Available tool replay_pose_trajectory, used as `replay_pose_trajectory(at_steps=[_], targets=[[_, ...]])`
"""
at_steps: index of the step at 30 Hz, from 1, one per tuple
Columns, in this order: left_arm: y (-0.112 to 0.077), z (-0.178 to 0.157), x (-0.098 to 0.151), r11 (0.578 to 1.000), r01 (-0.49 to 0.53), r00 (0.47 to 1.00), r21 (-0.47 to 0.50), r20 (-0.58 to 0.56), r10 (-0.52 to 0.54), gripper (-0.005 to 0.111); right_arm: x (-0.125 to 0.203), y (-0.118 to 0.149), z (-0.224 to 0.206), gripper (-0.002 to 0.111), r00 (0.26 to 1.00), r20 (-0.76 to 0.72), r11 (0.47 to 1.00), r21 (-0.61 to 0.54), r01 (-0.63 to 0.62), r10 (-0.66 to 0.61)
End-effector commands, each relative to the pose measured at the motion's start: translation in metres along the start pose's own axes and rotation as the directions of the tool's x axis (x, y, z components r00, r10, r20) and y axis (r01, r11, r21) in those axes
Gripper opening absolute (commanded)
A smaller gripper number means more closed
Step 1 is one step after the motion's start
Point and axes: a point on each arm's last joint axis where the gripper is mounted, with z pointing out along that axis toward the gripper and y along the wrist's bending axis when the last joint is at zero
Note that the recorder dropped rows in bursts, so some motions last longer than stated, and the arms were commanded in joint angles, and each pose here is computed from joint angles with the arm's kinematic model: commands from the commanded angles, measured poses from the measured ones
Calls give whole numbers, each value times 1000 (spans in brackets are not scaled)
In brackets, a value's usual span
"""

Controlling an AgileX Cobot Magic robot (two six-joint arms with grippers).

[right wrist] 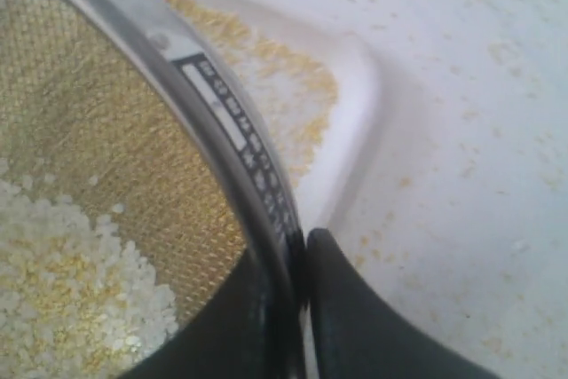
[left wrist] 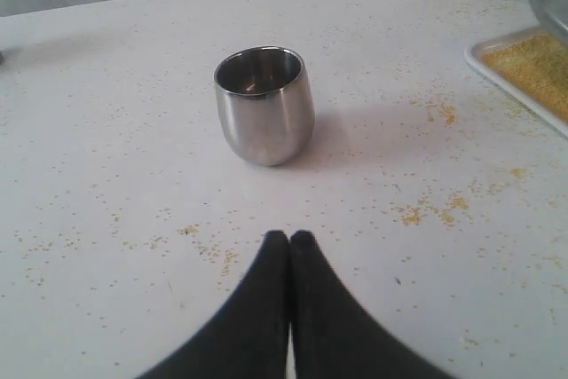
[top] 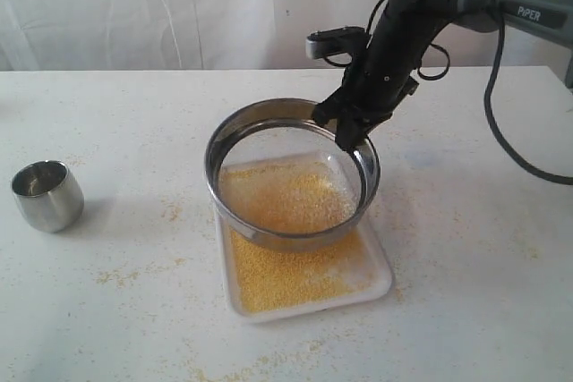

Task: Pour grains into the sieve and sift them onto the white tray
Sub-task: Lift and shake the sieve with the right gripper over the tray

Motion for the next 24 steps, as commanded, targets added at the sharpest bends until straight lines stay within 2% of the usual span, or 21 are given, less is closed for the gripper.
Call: replay_pose_trajectory(at_steps=[1, 2, 3, 4, 6, 7, 8, 9, 10, 11, 12, 14, 15, 16, 17, 18, 19, 21, 22, 23, 24], targets=[[0, 0, 1, 1000, 14, 1000, 3, 1, -14, 0, -1, -10, -9, 0, 987, 48, 983, 97, -156, 152], [0, 0, 1, 1000, 14, 1000, 3, 1, -14, 0, -1, -13, -10, 0, 963, 71, 958, 106, -266, 259], [0, 0, 1, 1000, 14, 1000, 3, 1, -14, 0, -1, -12, -10, 0, 959, 61, 956, 81, -282, 278], [0, 0, 1, 1000, 14, 1000, 3, 1, -14, 0, 2, -4, -9, 0, 974, 15, 974, 9, -226, 226], [0, 0, 1, 1000, 14, 1000, 3, 1, -14, 0, -1, 9, -9, 0, 999, 33, 994, -108, -20, 24], [0, 0, 1, 1000, 14, 1000, 3, 1, -14, 0, -2, 12, -9, 0, 998, 42, 992, -110, 58, -54], [0, 0, 1, 1000, 14, 1000, 3, 1, -14, 0, 0, 9, -11, 0, 998, 25, 996, -72, 59, -58], [0, 0, 1, 1000, 14, 1000, 3, 1, -14, 0, 1, 4, -13, 0, 1000, 2, 1000, -8, -12, 12], [0, 0, 1, 1000, 14, 1000, 3, 1, -14, 0, -2, -8, -17, 0, 989, 69, 987, 91, -136, 130], [0, 0, 1, 1000, 14, 1000, 3, 1, -14, 0, -4, -14, -19, 0, 961, 118, 956, 130, -263, 249], [0, 0, 1, 1000, 14, 1000, 3, 1, -14, 0, -4, -15, -20, 0, 949, 124, 945, 116, -306, 291], [0, 0, 1, 1000, 14, 1000, 3, 1, -14, 0, 3, 0, -19, 0, 991, 14, 991, -25, -131, 132], [0, 0, 1, 1000, 14, 1000, 3, 1, -14, 0, 0, 6, -18, 0, 999, 35, 997, -71, -26, 28], [0, 0, 1, 1000, 14, 1000, 3, 1, -14, 0, 0, 11, -15, 0, 998, 39, 995, -83, 58, -55], [0, 0, 1, 1000, 14, 1000, 3, 1, -14, 0, 1, 9, -18, 0, 998, 30, 997, -55, 59, -57], [0, 0, 1, 1000, 14, 1000, 3, 1, -14, 0, 2, 5, -17, 0, 1000, 8, 1000, -19, 4, -4], [0, 0, 1, 1000, 14, 1000, 3, 1, -14, 0, 1, -5, -19, 0, 996, 39, 993, 77, -87, 85], [0, 0, 1, 1000, 14, 1000, 3, 1, -14, 0, 1, -14, -21, 0, 957, 80, 950, 127, -286, 278], [0, 0, 1, 1000, 14, 1000, 3, 1, -14, 0, 4, -10, -18, 0, 975, 31, 972, 86, -220, 218], [0, 0, 1, 1000, 14, 1000, 3, 1, -14, 0, 5, -1, -17, 0, 991, 0, 991, -6, -130, 130], [0, 0, 1, 1000, 14, 1000, 3, 1, -14, 0, 2, 7, -14, 0, 999, 15, 998, -57, -28, 29]])
